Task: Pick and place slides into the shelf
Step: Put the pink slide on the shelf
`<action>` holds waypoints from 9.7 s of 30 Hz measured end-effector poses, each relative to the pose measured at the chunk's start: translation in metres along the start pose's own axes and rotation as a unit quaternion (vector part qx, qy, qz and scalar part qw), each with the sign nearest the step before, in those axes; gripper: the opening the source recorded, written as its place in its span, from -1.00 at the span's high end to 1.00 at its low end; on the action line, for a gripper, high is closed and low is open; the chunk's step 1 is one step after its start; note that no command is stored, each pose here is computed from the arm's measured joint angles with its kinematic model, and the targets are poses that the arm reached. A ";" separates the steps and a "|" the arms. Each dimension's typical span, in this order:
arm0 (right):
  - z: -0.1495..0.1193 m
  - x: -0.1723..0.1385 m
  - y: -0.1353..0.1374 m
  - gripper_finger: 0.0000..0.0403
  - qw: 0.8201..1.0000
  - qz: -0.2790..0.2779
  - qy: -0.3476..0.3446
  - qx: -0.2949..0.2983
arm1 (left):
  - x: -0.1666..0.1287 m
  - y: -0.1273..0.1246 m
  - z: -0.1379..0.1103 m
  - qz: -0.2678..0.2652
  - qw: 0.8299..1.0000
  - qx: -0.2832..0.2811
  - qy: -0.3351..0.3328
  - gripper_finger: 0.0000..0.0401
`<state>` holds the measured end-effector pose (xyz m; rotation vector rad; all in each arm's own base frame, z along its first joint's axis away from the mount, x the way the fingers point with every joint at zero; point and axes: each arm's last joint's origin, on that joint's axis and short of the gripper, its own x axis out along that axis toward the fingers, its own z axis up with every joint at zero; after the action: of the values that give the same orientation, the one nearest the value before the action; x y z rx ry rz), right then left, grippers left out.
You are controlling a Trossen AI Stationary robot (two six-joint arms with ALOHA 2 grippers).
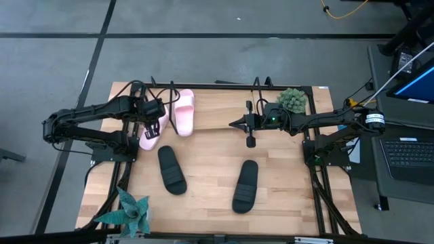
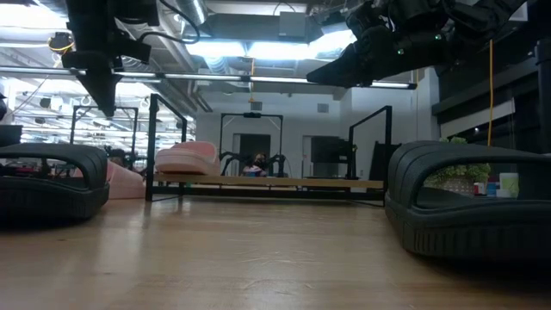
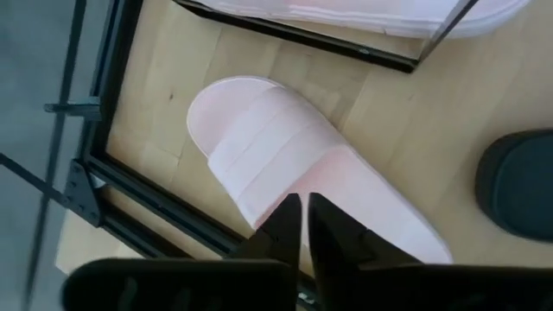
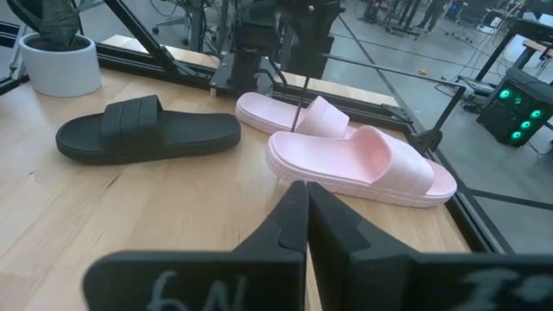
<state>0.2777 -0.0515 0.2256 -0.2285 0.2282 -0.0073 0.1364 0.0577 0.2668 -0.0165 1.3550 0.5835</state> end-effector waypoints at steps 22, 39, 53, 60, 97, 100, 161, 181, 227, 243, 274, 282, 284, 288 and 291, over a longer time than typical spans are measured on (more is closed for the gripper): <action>0.000 0.000 0.000 0.96 1.000 0.001 0.002 0.000 | 0.033 -0.007 -0.013 0.002 0.993 0.112 0.039 0.31; 0.000 0.000 0.000 0.96 1.000 0.000 0.002 0.000 | 0.064 -0.004 -0.023 0.009 0.990 0.127 0.054 0.31; 0.000 0.000 0.000 0.96 1.000 0.000 0.000 -0.001 | 0.077 -0.004 -0.027 0.082 0.985 0.142 0.059 0.31; 0.000 0.000 0.000 0.96 1.000 0.000 0.000 -0.001 | 0.077 -0.006 -0.025 0.058 0.988 0.139 0.047 0.31; 0.000 0.000 0.000 0.96 1.000 -0.001 0.001 -0.001 | 0.090 -0.009 -0.033 0.093 0.984 0.139 0.056 0.31; 0.000 0.000 0.000 0.96 1.000 -0.001 0.001 -0.001 | 0.090 -0.009 -0.033 0.093 0.984 0.138 0.057 0.37; 0.000 0.000 0.000 0.96 1.000 -0.001 0.001 -0.001 | -0.083 0.057 0.019 0.239 0.961 -0.073 -0.122 1.00; 0.000 0.000 0.000 0.96 1.000 -0.002 -0.001 0.000 | -0.099 0.036 0.048 0.149 0.939 -0.114 -0.288 1.00; -0.001 0.000 0.000 0.96 1.000 -0.002 0.005 0.001 | 0.003 -0.010 0.164 0.148 0.925 -0.225 -0.269 1.00; -0.001 0.000 0.000 0.96 1.000 -0.001 0.006 0.001 | 0.018 -0.034 0.168 0.169 0.924 -0.233 -0.251 1.00; -0.002 0.000 0.000 0.96 1.000 -0.001 0.008 0.003 | 0.062 -0.055 0.162 0.186 0.945 -0.207 -0.172 1.00; -0.001 0.000 0.000 0.96 1.000 -0.001 0.008 0.004 | 0.065 -0.056 0.160 0.176 0.947 -0.210 -0.167 1.00; -0.001 0.000 0.000 0.96 1.000 -0.001 0.008 0.005 | 0.065 -0.057 0.160 0.174 0.948 -0.209 -0.167 1.00; -0.001 0.000 0.000 0.96 1.000 -0.001 0.008 0.005 | 0.066 -0.057 0.160 0.172 0.948 -0.209 -0.166 1.00; -0.001 0.000 0.000 0.96 1.000 -0.001 0.008 0.005 | 0.066 -0.057 0.160 0.170 0.949 -0.209 -0.166 1.00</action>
<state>0.2773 -0.0518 0.2242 -0.2188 0.2432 -0.0117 0.3109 0.0885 0.2264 -0.0274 0.8914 1.1072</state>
